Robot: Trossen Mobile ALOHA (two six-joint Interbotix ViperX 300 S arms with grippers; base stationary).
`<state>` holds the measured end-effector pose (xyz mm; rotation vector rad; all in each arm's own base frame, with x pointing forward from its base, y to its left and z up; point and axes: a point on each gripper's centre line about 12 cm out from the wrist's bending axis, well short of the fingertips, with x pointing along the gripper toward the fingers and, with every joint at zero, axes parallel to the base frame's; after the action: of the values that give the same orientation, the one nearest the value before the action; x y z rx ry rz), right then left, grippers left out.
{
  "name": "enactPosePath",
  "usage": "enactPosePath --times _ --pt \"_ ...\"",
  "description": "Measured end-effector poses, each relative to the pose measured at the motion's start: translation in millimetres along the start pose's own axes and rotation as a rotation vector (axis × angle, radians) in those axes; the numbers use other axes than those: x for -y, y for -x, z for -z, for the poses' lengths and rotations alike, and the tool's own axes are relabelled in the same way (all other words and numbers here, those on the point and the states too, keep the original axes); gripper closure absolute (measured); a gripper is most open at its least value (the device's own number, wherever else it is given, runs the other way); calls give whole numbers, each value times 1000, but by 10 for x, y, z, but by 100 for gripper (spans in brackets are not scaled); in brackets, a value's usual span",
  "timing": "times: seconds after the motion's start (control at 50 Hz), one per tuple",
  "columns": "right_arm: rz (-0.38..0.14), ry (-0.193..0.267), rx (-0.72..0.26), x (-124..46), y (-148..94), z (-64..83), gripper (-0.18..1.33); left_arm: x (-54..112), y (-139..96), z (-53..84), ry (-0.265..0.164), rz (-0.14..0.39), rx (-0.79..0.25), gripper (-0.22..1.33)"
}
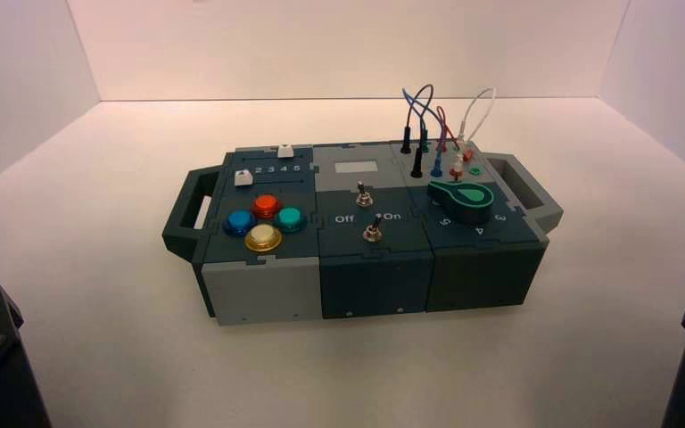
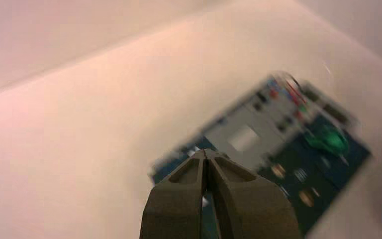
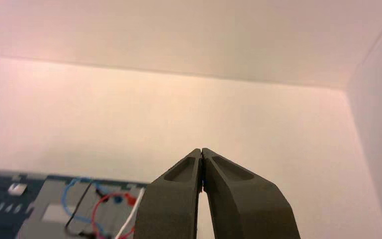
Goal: Turn the knob to position 3.
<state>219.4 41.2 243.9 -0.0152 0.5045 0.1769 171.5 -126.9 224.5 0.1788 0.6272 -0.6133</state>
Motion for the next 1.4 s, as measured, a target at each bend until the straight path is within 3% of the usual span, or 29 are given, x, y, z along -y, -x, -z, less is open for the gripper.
enactPosePath --times 0.04,0.18,0.32,0.44,0.74,1.04,1.4 --pt "-26 6 -27 -65 -19 9 129 71 -51 30 -14 27 -36 128" --pt "-85 32 -103 -223 -65 61 129 124 -106 56 -25 45 -78 128" --pt "-154 63 -266 -435 -166 196 129 172 -156 81 -40 61 -109 128" --pt "-187 87 -396 -550 -218 346 129 209 -177 103 -49 73 -125 128" --pt "-262 135 -599 -823 -283 656 129 346 -275 186 -92 115 -191 128" --pt "-296 160 -749 -1024 -405 942 129 429 -334 203 -113 137 -223 128" --pt "-304 160 -808 -1169 -580 984 129 475 -332 229 -122 152 -239 128"
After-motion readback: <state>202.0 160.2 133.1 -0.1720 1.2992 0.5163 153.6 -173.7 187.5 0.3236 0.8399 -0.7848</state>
